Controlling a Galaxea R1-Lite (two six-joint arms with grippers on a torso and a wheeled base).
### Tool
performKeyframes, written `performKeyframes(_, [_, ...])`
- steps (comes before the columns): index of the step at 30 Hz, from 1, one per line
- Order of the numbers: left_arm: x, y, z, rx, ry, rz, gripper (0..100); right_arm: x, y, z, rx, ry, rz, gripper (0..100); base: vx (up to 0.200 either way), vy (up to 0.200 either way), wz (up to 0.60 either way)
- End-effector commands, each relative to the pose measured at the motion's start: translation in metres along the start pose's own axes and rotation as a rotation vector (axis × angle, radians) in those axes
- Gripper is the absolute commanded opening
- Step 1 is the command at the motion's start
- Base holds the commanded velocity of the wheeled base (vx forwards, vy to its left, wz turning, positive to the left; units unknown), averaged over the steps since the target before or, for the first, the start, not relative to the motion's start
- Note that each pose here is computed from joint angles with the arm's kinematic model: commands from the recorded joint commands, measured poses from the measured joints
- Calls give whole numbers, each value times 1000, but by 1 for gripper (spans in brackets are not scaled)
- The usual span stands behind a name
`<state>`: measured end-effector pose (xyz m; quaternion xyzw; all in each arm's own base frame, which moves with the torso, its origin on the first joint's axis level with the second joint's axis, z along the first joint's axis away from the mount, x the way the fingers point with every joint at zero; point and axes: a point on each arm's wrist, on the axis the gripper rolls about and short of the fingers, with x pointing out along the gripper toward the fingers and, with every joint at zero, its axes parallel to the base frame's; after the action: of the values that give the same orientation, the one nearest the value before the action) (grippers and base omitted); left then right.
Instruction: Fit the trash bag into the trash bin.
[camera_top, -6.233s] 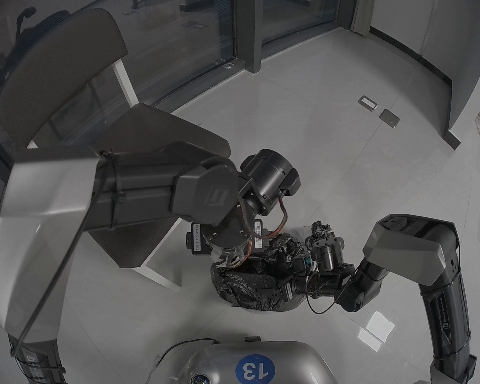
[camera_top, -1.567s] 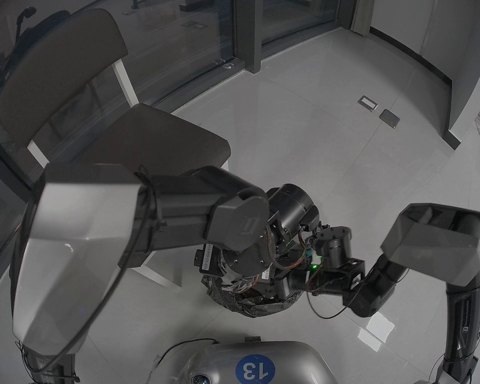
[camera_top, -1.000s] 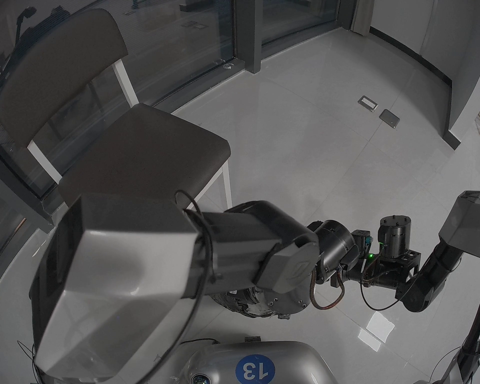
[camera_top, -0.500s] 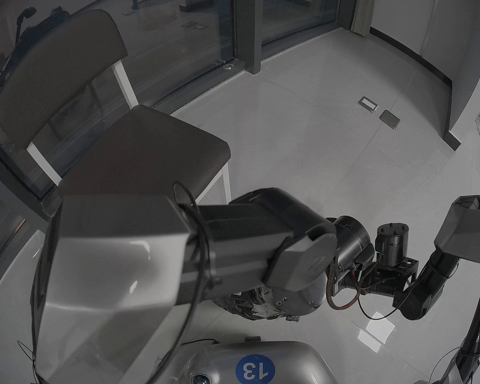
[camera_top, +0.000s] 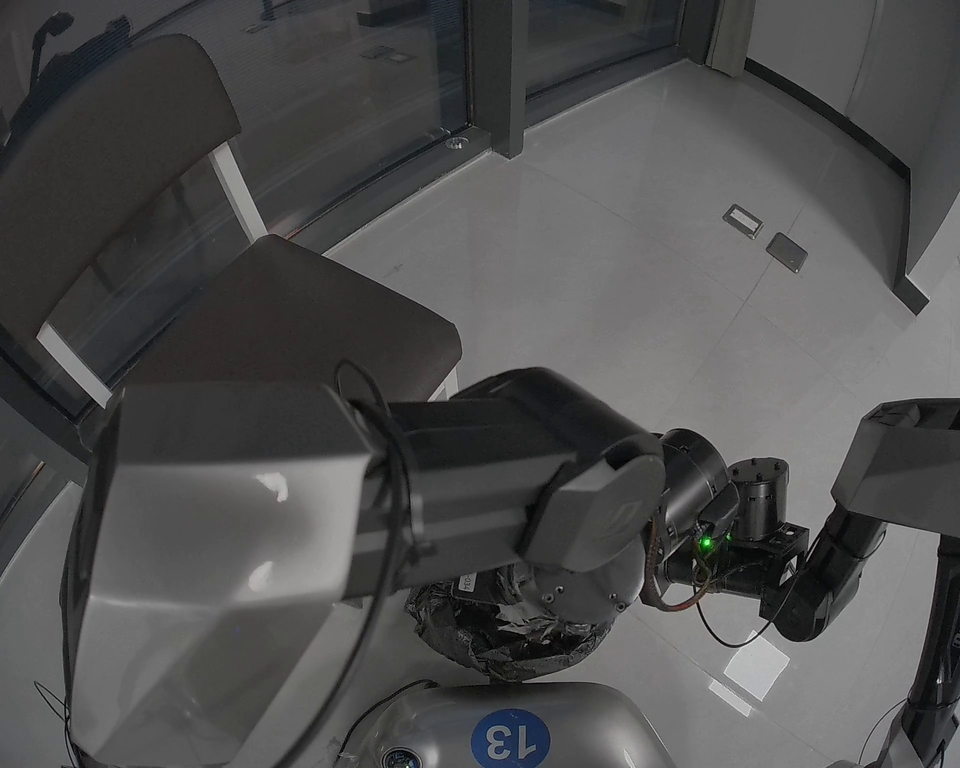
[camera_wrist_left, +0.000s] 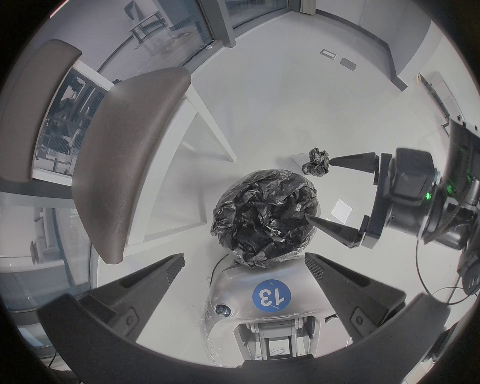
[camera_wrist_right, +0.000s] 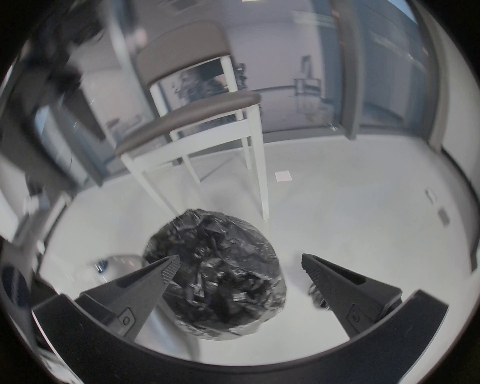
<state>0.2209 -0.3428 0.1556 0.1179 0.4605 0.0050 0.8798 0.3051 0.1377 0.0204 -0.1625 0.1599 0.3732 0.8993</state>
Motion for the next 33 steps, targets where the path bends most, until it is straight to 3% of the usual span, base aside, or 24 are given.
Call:
performKeyframes(1, [-1, 2, 0, -2, 8, 4, 100, 35, -6, -37, -184, 77, 15, 100, 0, 0, 0])
performKeyframes(10, [-9, 8, 2, -25, 0, -5, 100, 72, 9, -52, -210, 76, 66, 100, 0, 0, 0])
performKeyframes(19, [-14, 15, 6, -38, -5, -7, 100, 89, 8, -59, -236, 73, 68, 100, 0, 0, 0])
performKeyframes(33, [-22, 22, 7, -35, -3, -2, 100, 102, 2, -53, -282, 106, -52, 100, 0, 0, 0])
